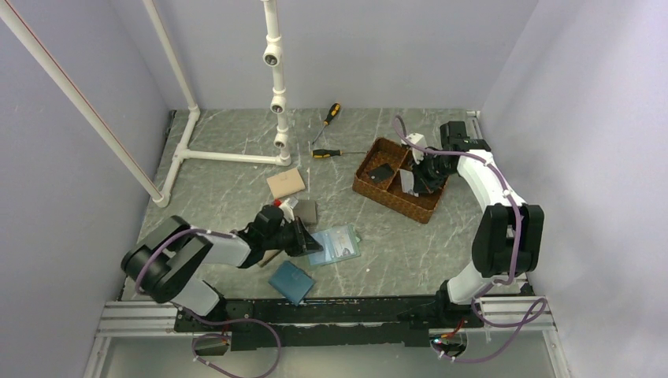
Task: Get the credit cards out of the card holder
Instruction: Place the credit card in the storage box.
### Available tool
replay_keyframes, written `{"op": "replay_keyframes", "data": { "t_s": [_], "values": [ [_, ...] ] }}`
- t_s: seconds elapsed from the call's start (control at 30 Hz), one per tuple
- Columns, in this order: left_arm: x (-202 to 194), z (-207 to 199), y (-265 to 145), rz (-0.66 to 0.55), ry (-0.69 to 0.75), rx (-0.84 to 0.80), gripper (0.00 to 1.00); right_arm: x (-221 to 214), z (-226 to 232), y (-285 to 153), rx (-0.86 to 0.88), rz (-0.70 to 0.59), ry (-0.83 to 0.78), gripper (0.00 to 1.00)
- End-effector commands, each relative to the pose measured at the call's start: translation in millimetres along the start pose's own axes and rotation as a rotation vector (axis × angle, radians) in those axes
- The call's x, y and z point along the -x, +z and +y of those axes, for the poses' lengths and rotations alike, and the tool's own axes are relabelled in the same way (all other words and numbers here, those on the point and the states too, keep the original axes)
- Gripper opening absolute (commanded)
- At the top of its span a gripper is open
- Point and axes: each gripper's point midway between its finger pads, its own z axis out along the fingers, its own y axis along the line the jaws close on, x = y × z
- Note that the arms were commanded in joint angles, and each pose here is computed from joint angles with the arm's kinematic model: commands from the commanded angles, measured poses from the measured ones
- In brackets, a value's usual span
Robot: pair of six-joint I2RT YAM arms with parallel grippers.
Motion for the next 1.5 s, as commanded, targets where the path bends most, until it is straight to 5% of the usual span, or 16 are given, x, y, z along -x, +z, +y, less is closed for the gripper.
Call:
{"op": "replay_keyframes", "data": {
  "t_s": [0.0, 0.3, 0.5, 0.63, 0.83, 1.13, 1.47],
  "values": [
    [7, -2, -14, -0.034, 0.062, 0.061, 0.14, -17, -8, 2, -0.032, 0.078, -0.012, 0.01],
    [17, -11, -43, -0.095, 0.126, 0.123, 0.29, -45, -5, 12, -0.021, 0.203, -0.034, 0.06],
    [21, -11, -54, -0.124, 0.143, 0.153, 0.31, -40, -24, 10, -0.134, 0.194, 0.003, 0.22],
    [24, -16, -63, -0.156, 0.155, 0.15, 0.35, -35, -39, 2, -0.232, 0.18, 0.027, 0.25],
    [26, -26, -73, -0.199, 0.159, 0.101, 0.61, -16, -42, -11, -0.287, 0.077, 0.035, 0.26],
    [34, -47, -90, -0.302, 0.172, -0.01, 0.97, 28, 27, -30, -0.047, -0.223, -0.062, 0.26],
    [32, -57, -97, -0.339, 0.131, -0.101, 0.99, 23, 91, -52, 0.058, -0.429, -0.213, 0.44]
  ]
}}
